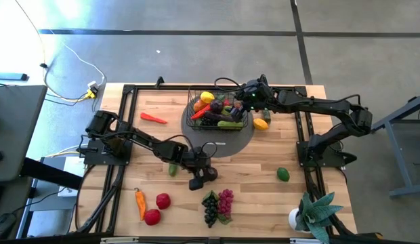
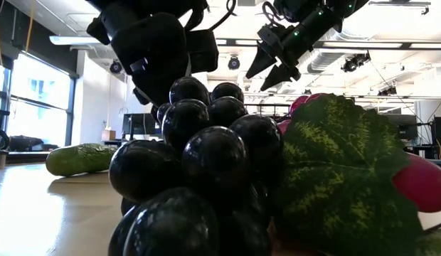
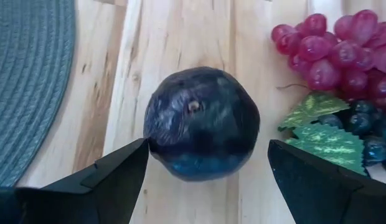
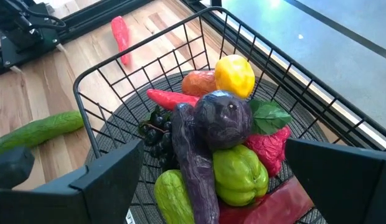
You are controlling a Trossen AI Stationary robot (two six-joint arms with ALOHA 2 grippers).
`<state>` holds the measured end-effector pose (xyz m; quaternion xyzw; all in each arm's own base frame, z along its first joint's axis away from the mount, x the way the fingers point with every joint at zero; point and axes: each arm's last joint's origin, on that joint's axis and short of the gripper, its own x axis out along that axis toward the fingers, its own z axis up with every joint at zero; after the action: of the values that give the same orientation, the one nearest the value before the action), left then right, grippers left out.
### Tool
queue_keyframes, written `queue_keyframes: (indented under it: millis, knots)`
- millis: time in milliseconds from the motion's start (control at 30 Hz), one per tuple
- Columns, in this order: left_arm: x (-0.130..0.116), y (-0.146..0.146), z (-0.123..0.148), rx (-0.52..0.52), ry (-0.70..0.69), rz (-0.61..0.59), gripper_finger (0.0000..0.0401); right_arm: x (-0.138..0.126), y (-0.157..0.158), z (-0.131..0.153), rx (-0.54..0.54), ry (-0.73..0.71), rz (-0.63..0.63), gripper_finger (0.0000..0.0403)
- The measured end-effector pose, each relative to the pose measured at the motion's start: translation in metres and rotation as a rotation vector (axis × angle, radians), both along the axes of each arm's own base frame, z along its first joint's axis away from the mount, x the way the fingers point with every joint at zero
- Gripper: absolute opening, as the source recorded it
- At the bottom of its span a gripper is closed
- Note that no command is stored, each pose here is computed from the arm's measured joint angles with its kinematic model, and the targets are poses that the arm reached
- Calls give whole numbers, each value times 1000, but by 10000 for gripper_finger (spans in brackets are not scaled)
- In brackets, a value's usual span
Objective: Build produce basket
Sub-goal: Put the purple plum into the black wire basket
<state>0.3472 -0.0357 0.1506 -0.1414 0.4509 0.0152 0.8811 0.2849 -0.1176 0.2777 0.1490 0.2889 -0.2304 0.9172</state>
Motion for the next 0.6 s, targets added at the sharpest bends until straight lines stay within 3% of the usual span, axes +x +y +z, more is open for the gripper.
queue_keyframes:
  millis: [333, 600]
  knots:
    - [2, 0, 4, -25, -36, 14, 321, 0, 0, 0, 1, 5, 1, 374]
    - [17, -2, 23, 1, -124, -27, 321, -1, 0, -1, 6, 18, 1, 374]
